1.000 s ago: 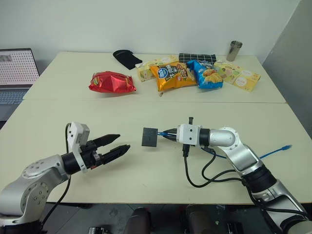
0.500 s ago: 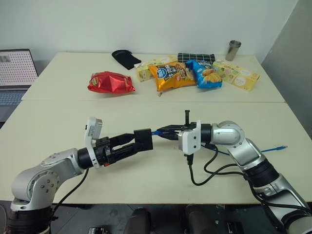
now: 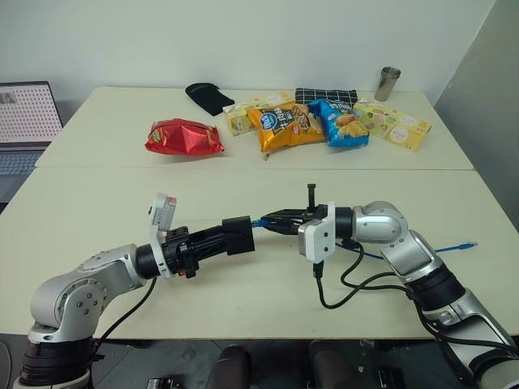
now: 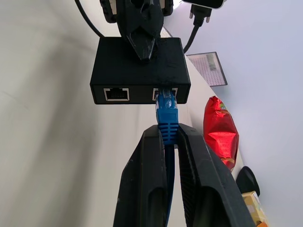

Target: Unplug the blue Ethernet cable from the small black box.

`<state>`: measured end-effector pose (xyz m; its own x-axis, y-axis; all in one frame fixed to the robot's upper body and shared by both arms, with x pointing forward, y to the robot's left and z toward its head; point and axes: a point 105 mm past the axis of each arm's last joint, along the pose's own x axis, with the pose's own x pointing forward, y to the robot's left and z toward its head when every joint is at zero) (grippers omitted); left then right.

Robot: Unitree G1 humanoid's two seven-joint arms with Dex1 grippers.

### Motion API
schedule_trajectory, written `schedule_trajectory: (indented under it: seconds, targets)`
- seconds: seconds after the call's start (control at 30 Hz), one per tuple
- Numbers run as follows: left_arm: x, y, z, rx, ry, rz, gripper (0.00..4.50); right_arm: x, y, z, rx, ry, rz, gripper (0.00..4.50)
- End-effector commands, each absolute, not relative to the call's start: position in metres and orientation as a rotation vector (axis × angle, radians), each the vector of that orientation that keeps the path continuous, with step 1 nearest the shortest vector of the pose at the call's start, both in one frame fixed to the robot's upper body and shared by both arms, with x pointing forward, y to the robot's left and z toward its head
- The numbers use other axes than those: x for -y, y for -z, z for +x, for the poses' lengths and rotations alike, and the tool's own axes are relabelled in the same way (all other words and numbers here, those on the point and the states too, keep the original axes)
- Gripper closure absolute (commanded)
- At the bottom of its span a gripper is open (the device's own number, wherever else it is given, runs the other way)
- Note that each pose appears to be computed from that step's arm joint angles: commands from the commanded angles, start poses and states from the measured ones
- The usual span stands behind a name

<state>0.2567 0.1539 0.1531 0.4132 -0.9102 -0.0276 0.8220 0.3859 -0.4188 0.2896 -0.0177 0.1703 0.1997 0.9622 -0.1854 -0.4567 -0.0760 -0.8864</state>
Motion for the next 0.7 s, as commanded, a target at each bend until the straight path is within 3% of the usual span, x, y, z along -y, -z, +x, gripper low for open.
schedule_trajectory:
  seconds: [0.03,0.2,0.27,0.4,0.5,0.7]
  targets:
    - [-0.155,-0.156,0.258,-0.257,1.121,-0.352,3.72,0.015,-0.183,0.282,0.736,-1.287,-1.077,4.41]
    - [-0.155,-0.156,0.257,-0.260,1.131,-0.351,3.72,0.016,-0.180,0.280,0.756,-1.292,-1.113,4.41]
    - [-0.155,-0.156,0.258,-0.260,1.133,-0.348,3.72,0.017,-0.181,0.280,0.758,-1.296,-1.115,3.71]
    - [-0.155,-0.154,0.259,-0.264,1.145,-0.328,3.72,0.027,-0.180,0.281,0.717,-1.313,-1.132,2.86]
    - [-0.152,-0.151,0.260,-0.268,1.172,-0.273,3.72,0.044,-0.176,0.278,0.582,-1.371,-1.088,2.21]
    - [-0.144,-0.142,0.262,-0.252,1.275,-0.125,3.72,0.057,-0.186,0.260,0.241,-1.486,-0.664,2.19]
